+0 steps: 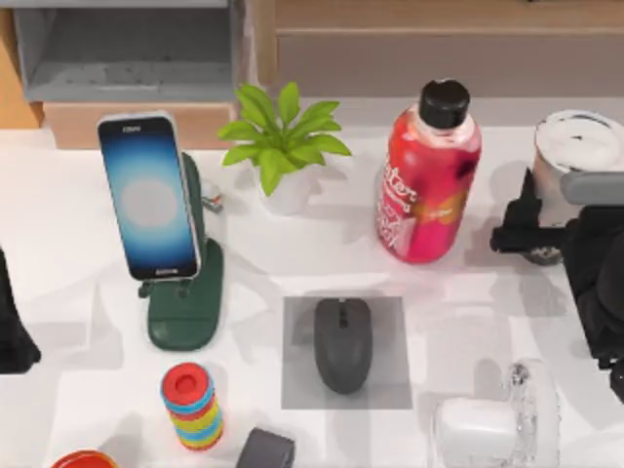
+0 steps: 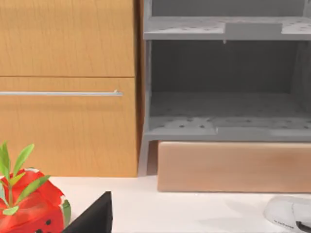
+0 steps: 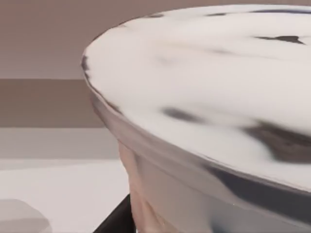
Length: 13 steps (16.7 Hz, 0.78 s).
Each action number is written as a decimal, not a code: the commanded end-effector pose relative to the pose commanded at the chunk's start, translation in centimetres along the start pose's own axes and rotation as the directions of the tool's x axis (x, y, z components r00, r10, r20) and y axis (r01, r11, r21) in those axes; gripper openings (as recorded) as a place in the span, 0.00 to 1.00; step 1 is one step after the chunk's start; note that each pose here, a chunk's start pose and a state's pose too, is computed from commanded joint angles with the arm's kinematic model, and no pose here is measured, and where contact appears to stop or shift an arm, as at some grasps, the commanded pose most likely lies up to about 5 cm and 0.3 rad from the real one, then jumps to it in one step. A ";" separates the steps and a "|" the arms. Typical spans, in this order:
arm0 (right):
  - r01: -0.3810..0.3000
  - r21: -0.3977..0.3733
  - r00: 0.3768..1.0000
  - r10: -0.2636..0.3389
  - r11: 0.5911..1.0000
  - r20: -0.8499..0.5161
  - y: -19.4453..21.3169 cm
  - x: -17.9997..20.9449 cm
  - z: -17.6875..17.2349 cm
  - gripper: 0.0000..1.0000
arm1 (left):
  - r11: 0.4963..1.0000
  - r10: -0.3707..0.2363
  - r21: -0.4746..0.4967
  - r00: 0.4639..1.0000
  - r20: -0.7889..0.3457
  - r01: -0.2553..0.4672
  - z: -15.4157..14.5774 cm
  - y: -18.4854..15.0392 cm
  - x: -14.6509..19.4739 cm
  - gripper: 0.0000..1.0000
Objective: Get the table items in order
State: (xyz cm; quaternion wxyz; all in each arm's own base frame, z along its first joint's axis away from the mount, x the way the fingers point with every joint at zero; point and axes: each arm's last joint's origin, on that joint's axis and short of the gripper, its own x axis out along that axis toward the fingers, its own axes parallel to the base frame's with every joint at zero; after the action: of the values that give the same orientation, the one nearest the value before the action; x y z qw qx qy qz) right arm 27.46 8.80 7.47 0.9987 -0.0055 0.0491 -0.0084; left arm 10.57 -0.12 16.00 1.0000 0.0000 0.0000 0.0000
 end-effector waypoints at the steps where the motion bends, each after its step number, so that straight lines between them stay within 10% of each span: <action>1: 0.000 0.000 1.000 0.000 1.000 0.000 0.0 0.0 0.0 0.00 | 1.000 0.000 0.000 1.000 0.000 0.000 0.0 0.0 0.0 1.00; 13: -0.001 0.003 1.000 0.001 1.000 0.000 0.0 -0.1 1.0 0.00 | 1.000 0.000 0.000 1.000 0.000 0.000 0.0 0.0 0.0 1.00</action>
State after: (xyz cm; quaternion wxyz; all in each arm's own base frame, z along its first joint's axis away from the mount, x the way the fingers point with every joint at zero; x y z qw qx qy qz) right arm 27.46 8.82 8.44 0.9988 -0.0039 0.0490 -0.0081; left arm 10.57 -0.12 16.00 1.0000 0.0000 0.0000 0.0000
